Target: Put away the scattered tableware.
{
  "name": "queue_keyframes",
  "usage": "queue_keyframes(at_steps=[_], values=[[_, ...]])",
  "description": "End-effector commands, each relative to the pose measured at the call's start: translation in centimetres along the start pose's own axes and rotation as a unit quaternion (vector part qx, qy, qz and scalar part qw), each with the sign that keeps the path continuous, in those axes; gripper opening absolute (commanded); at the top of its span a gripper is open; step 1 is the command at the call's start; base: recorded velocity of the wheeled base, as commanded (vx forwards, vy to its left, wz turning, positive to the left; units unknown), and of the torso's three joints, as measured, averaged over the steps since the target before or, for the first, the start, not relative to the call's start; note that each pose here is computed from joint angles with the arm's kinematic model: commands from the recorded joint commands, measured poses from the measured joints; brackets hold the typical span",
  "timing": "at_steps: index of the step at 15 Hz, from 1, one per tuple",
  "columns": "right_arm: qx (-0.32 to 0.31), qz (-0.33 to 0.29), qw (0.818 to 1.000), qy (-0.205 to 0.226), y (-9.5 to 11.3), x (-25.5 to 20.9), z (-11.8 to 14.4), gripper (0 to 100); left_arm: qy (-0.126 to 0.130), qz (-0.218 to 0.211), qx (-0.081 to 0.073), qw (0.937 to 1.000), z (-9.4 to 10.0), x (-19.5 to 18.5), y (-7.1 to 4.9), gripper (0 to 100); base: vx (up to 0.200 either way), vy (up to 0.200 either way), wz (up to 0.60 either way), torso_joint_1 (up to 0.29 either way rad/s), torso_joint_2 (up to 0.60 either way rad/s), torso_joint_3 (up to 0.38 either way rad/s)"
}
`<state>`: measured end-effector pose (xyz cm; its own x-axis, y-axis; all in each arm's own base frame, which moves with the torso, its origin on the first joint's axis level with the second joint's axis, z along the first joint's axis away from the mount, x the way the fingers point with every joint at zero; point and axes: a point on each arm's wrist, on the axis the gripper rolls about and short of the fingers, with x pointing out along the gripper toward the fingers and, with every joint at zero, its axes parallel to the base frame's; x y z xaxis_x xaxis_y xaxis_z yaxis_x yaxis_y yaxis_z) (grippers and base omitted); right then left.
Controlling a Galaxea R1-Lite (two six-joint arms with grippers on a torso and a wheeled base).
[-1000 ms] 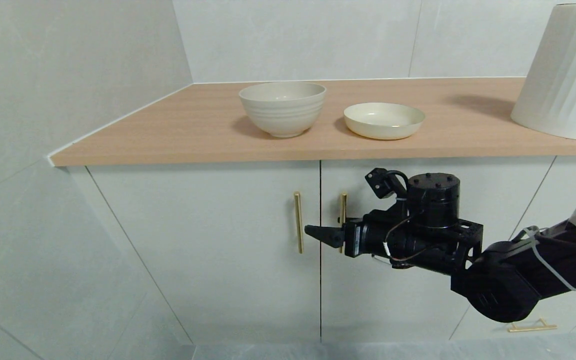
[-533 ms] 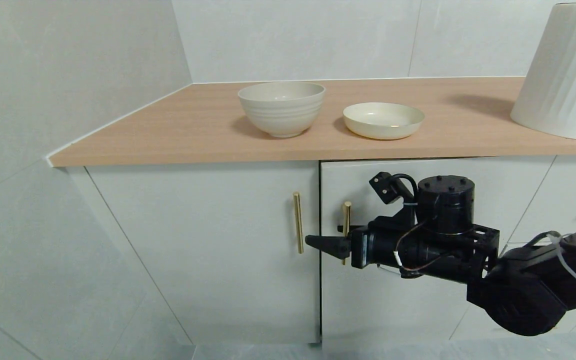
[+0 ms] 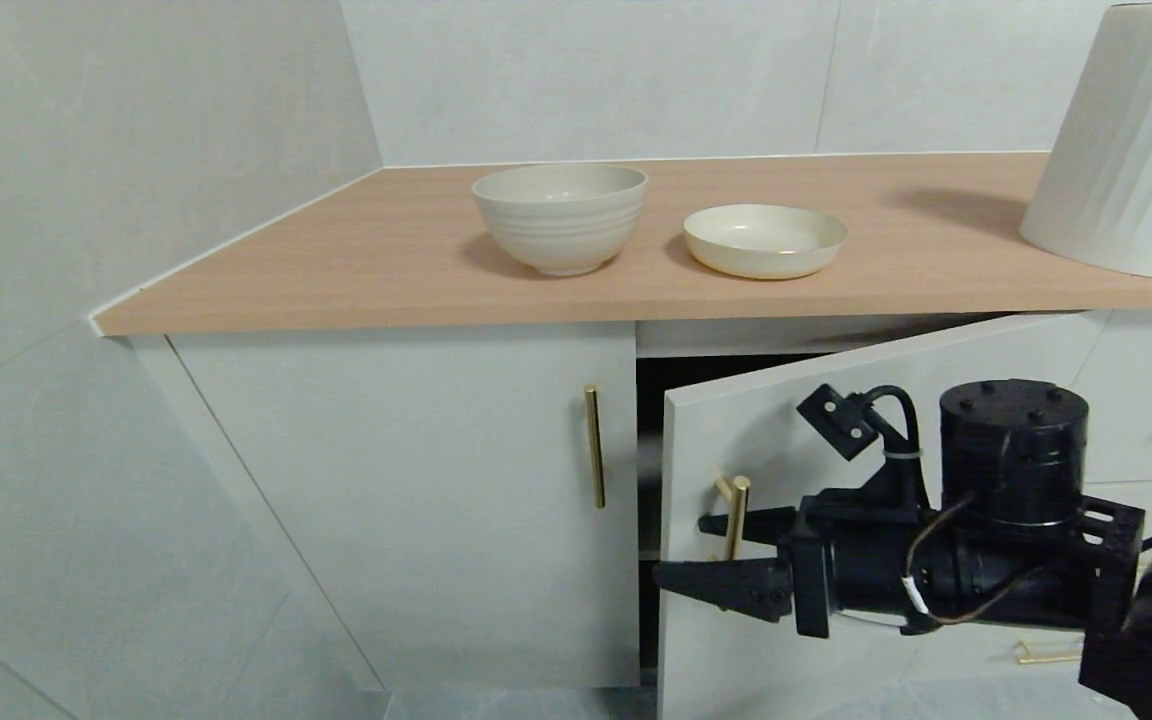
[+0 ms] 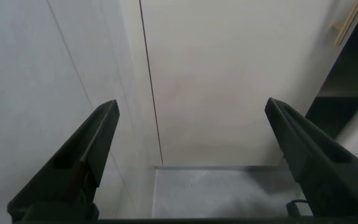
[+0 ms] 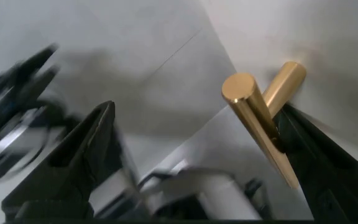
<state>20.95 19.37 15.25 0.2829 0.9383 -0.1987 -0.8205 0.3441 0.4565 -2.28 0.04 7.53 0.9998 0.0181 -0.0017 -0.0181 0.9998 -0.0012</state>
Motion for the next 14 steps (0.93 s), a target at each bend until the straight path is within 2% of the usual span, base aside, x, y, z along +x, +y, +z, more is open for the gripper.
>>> queue_keyframes(at_steps=[1,4,6,8,10,11,12,13,14], values=[[-0.008,0.015,1.0,-0.006,1.7,-2.3,-0.5,100,0.0,0.0,0.0,1.0,0.0,0.0,0.0,100,0.0,0.0,0.0,0.0,0.0,0.0],[-0.005,0.014,1.0,-0.001,1.9,-3.0,-1.1,100,0.0,-0.001,0.001,1.0,0.0,0.0,0.0,100,0.0,0.0,0.0,0.0,0.0,0.0],[-0.005,0.015,1.0,-0.002,2.1,-3.3,-1.2,100,-0.005,-0.006,0.009,0.9999,0.2,0.0,0.0,100,0.0,0.0,0.0,0.0,0.0,0.0],[-0.004,0.014,1.0,0.001,2.0,-3.3,-1.4,100,-0.034,-0.042,0.007,0.9985,2.1,-0.7,-0.2,100,0.0,0.0,0.0,0.0,0.0,0.0],[0.0,0.012,1.0,0.006,1.8,-3.1,-1.6,100,-0.012,-0.162,0.008,0.9867,4.6,-1.2,-0.7,100,0.0,0.0,0.0,0.0,0.0,0.0],[0.0,0.012,1.0,0.006,1.8,-3.1,-1.6,100,0.006,-0.196,0.005,0.9805,6.3,-0.8,-0.8,100,0.0,0.0,0.0,0.0,0.0,0.0],[0.0,0.011,1.0,0.007,1.8,-3.1,-1.7,100,0.028,-0.219,0.0,0.9753,8.1,0.1,-1.0,100,0.0,0.0,0.0,0.0,0.0,0.0],[0.0,0.011,1.0,0.007,1.8,-3.1,-1.7,100,0.045,-0.227,-0.004,0.9728,9.5,1.1,-1.0,100,0.0,0.0,0.0,0.0,0.0,0.0],[0.0,0.012,1.0,0.007,1.8,-3.1,-1.6,100,0.07,-0.237,-0.01,0.969,11.8,3.0,-1.1,100,0.0,0.0,0.0,0.0,0.0,0.0]])
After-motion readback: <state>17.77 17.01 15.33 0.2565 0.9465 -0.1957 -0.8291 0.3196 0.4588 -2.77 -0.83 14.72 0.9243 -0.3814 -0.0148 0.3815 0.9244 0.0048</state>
